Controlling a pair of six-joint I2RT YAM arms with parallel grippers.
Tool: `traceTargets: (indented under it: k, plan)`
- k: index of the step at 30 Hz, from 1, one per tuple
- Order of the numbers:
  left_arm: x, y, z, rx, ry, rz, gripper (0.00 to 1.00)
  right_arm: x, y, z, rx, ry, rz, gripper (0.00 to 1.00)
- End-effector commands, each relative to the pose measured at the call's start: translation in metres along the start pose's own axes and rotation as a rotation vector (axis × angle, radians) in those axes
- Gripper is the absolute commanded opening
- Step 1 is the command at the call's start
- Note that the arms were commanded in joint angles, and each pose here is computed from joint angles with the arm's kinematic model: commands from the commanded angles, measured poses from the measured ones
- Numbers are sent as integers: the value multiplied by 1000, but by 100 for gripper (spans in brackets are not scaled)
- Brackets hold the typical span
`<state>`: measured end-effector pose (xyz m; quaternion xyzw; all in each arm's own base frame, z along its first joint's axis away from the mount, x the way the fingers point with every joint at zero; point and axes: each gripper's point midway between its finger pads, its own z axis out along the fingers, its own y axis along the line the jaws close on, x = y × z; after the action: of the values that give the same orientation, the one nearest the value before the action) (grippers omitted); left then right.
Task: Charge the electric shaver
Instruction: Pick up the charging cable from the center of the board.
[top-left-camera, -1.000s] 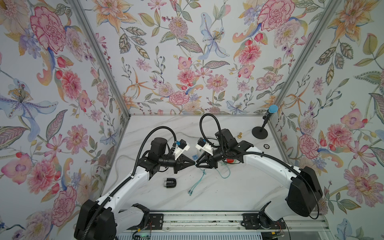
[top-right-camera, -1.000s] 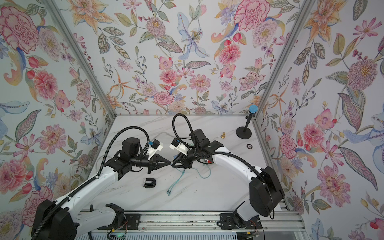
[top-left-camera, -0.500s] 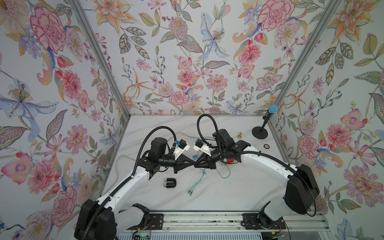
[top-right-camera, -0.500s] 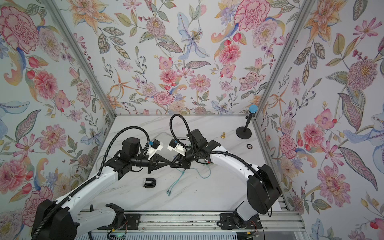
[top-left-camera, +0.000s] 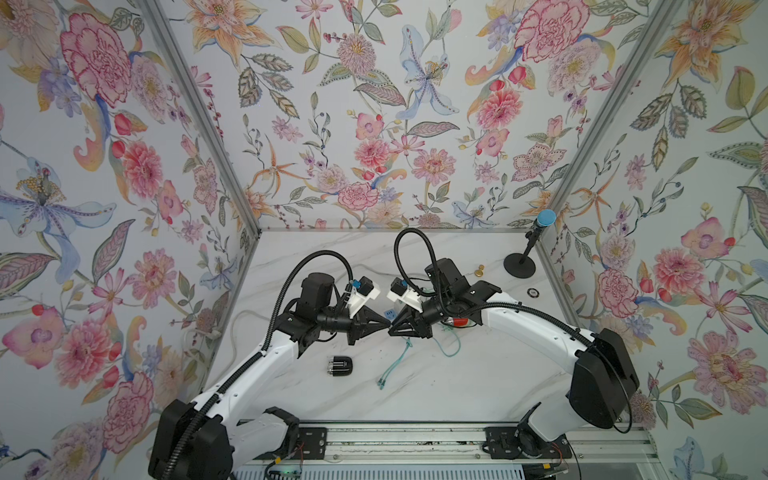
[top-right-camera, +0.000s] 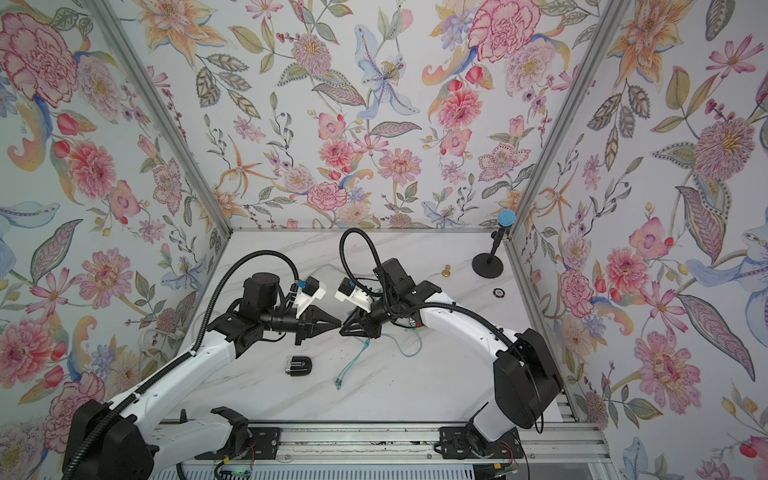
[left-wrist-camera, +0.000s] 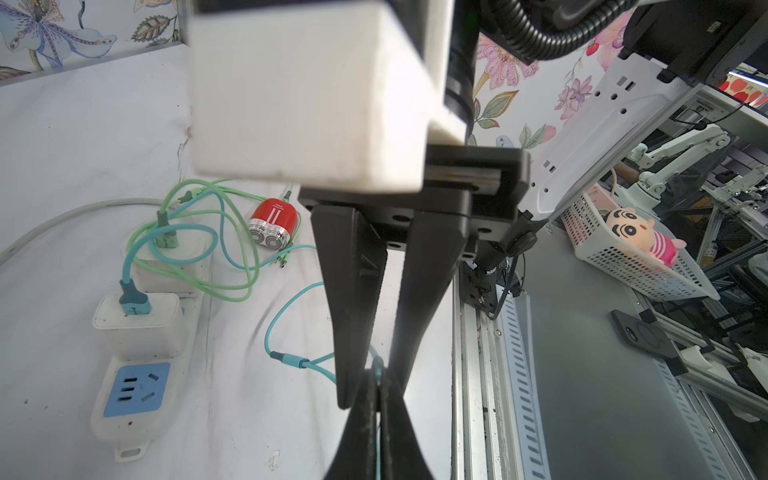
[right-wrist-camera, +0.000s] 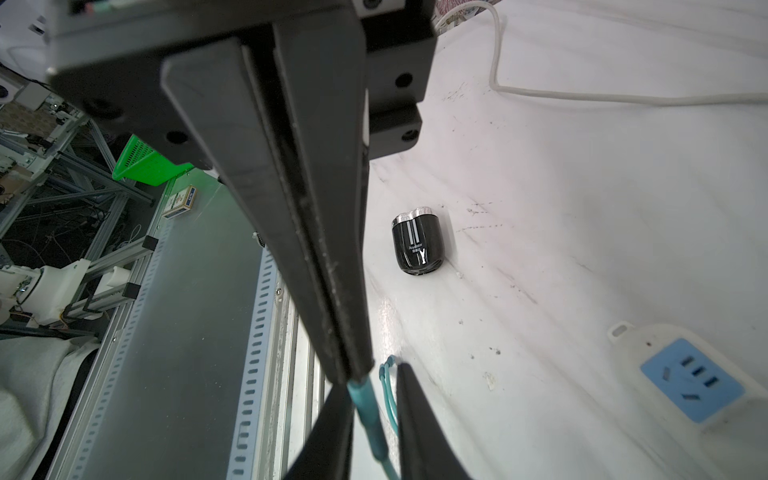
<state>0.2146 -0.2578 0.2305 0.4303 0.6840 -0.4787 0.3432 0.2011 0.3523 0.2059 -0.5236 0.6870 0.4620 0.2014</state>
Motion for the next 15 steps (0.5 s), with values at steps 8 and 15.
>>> traceTargets:
  k: [8, 15]
  plan:
    - [1, -3, 3, 26, 5, 21, 0, -6, 2, -9, 13, -23, -38, 16]
    - [5, -1, 4, 28, 10, 14, 0, -12, 5, -16, 19, -42, -52, 17]
